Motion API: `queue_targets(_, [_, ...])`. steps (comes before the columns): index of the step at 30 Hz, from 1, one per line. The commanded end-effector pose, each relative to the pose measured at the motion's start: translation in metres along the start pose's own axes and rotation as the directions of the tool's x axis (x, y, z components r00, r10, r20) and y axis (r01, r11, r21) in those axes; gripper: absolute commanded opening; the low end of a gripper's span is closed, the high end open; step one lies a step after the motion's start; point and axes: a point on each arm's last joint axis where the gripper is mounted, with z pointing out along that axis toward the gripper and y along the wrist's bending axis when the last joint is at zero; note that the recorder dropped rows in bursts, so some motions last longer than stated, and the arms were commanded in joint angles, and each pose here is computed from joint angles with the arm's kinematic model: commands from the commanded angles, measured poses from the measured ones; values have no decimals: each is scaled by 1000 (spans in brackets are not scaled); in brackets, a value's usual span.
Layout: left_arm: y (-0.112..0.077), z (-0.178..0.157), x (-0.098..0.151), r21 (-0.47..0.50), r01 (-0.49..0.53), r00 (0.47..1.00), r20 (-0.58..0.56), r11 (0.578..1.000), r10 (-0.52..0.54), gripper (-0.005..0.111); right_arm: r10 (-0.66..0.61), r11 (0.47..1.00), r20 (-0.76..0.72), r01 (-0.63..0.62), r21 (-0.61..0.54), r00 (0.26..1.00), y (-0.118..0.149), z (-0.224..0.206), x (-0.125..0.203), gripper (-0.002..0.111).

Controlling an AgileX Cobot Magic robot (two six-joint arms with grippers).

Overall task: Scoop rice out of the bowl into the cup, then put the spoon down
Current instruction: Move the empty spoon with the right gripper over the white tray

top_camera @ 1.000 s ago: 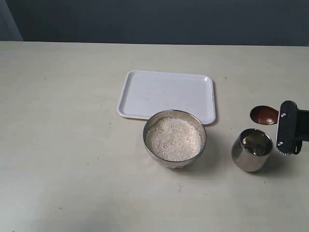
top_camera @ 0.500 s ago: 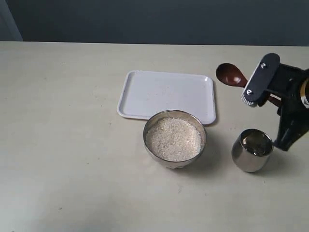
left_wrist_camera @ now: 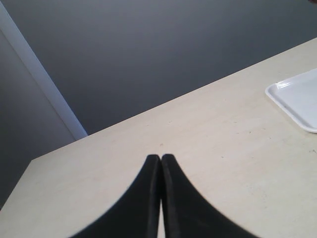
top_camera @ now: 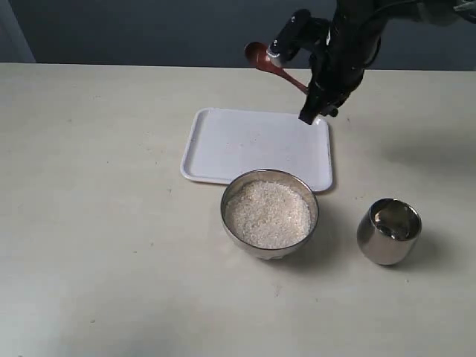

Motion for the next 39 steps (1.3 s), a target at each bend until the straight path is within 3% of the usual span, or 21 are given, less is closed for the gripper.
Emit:
queue_targets(1, [1, -1, -2, -3, 6, 1000, 15, 1000, -6, 0, 132, 967, -30, -135, -216, 991, -22, 28, -3, -1])
queue_targets(8, [1, -1, -2, -3, 6, 1000, 15, 1000, -6, 0, 56, 947, -99, -85, -311, 994, -19, 62, 3, -1])
queue_targets(35, [1, -1, -2, -3, 6, 1000, 17, 1000, -6, 0, -2, 943, -119, -38, -331, 993, -15, 80, 6, -1])
queue_targets(39, [1, -1, -2, -3, 6, 1000, 17, 1000, -6, 0, -5, 943, -119, -35, -330, 993, -15, 80, 6, 13])
